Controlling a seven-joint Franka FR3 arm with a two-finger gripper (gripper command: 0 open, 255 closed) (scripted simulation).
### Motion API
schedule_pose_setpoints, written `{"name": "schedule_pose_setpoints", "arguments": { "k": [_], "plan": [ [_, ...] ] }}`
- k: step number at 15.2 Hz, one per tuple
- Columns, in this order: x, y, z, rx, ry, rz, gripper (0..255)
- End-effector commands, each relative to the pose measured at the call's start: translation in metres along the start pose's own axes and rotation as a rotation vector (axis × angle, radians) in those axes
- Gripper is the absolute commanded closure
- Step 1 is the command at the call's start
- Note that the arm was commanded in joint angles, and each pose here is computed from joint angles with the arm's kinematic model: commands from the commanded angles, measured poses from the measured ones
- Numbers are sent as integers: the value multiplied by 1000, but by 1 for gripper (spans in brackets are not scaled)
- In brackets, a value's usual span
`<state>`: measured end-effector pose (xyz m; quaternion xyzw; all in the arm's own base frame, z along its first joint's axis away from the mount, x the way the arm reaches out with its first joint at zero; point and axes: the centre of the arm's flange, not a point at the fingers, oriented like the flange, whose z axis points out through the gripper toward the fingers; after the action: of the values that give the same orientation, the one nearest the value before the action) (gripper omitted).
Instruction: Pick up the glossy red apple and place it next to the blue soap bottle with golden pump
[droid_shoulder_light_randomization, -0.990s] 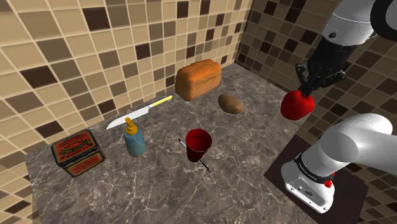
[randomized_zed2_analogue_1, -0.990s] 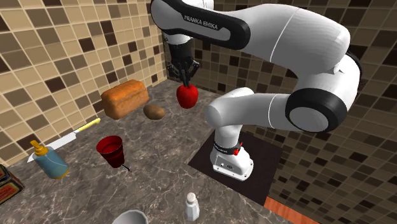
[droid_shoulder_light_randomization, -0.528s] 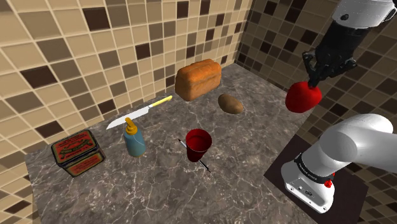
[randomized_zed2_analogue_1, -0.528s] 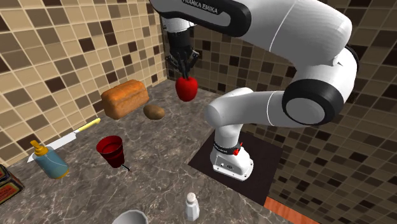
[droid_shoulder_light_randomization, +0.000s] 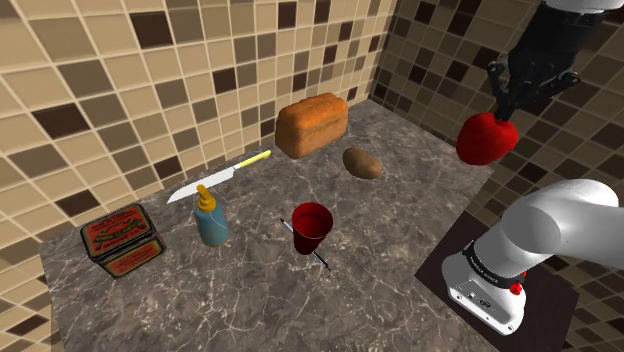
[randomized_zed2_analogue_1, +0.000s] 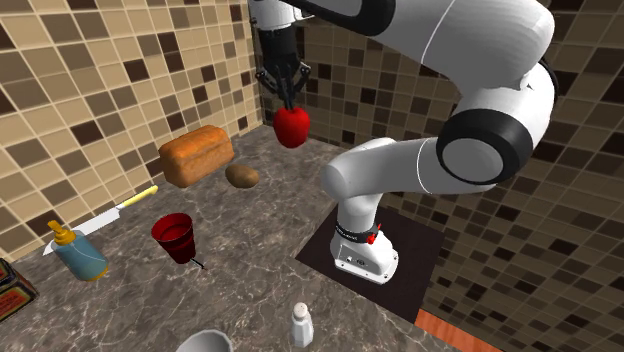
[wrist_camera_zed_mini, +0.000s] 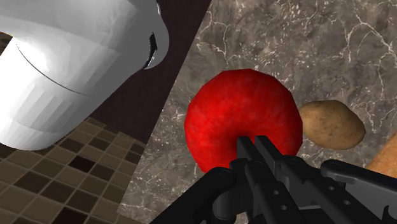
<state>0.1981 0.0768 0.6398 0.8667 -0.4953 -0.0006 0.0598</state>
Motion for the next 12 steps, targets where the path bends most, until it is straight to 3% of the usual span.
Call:
{"name": "schedule_pose_setpoints", "arguments": {
  "k": [1, 12],
  "plan": [
    [-10, -17, -5, 0, 0, 0, 255],
    [-87, -139, -22, 0, 0, 0, 255]
  ]
}}
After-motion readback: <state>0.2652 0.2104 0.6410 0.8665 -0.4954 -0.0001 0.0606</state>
